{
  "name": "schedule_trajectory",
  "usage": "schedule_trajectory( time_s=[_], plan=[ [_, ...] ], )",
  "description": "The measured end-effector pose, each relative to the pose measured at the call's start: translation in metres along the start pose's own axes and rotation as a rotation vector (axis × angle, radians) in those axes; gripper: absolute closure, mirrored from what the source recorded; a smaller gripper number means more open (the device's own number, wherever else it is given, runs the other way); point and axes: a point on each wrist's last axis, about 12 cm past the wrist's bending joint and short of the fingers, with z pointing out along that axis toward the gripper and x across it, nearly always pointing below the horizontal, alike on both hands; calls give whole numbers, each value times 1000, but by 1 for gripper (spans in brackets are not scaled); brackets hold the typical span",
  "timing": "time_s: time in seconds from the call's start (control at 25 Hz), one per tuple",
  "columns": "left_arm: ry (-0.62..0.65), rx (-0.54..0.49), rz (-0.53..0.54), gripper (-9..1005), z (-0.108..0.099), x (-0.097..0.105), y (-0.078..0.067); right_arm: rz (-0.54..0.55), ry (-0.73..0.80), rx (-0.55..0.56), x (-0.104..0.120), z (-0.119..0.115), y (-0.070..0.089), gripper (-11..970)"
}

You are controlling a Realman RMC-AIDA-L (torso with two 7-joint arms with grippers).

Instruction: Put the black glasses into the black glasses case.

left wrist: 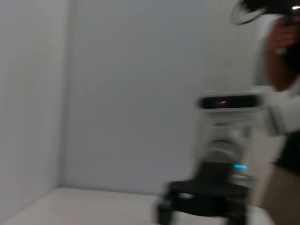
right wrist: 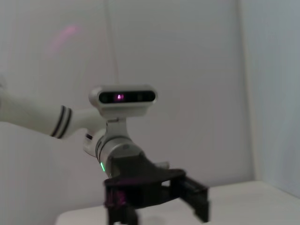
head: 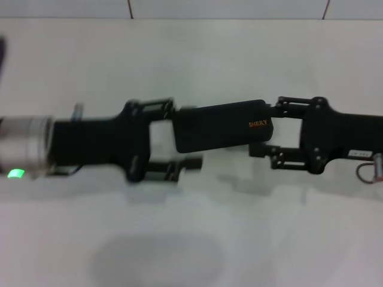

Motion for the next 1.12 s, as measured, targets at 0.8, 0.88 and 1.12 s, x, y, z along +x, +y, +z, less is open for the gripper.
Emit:
schedule_trajectory(
  time_s=[0.8, 0.88, 1.12],
  plan=[
    [-62, -16, 34, 205, -13, 34, -49, -83, -48, 59, 31, 13, 8, 292],
    [-81, -11, 33, 205, -14, 31, -48, -81, -50, 63, 32, 12, 9, 292],
    [-105, -60, 65, 205, -17, 30, -46, -131, -48, 66, 35, 12, 12, 292]
  ],
)
